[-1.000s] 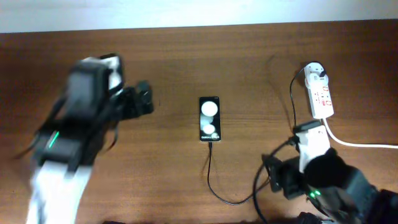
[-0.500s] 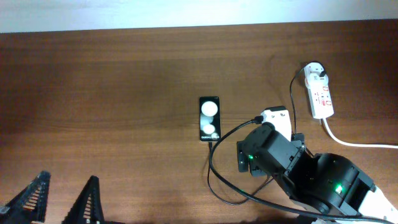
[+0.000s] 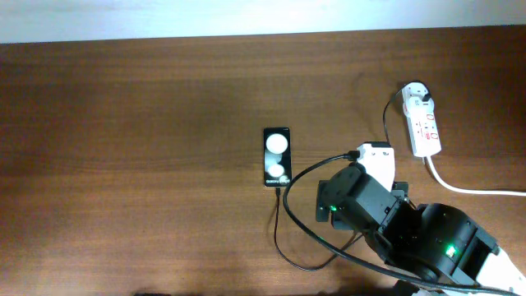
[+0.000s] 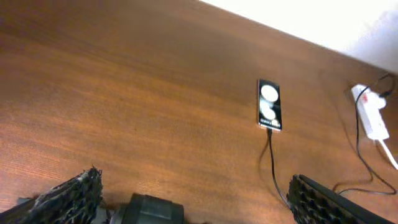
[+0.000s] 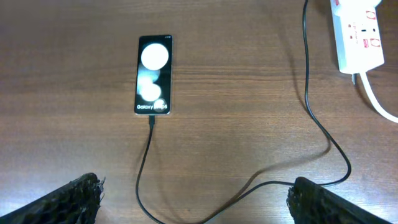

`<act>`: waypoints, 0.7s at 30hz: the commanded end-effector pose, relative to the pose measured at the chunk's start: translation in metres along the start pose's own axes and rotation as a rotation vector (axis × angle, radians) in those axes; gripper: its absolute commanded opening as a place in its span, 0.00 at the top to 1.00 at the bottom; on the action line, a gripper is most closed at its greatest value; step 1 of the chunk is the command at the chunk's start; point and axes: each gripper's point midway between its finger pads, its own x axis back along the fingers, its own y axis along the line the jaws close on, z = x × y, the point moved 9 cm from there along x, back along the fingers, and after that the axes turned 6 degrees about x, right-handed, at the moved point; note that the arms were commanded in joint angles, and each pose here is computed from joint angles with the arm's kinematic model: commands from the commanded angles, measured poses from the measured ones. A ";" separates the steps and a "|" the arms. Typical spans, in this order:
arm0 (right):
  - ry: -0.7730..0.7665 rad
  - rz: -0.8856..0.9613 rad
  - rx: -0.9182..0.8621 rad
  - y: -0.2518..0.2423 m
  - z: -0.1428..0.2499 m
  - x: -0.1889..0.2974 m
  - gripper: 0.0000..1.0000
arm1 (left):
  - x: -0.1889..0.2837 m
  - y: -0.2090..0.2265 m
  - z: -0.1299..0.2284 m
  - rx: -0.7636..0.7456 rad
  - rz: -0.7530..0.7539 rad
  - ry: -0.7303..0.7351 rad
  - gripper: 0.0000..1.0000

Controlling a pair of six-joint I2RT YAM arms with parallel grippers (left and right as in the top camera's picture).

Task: Plug charger to phone and switch on socket
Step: 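Retract the left arm and move the right gripper toward the power strip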

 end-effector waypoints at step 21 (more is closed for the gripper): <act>0.001 0.373 -0.523 -0.109 -0.034 -0.022 0.96 | 0.044 0.028 0.059 0.008 0.115 -0.283 0.01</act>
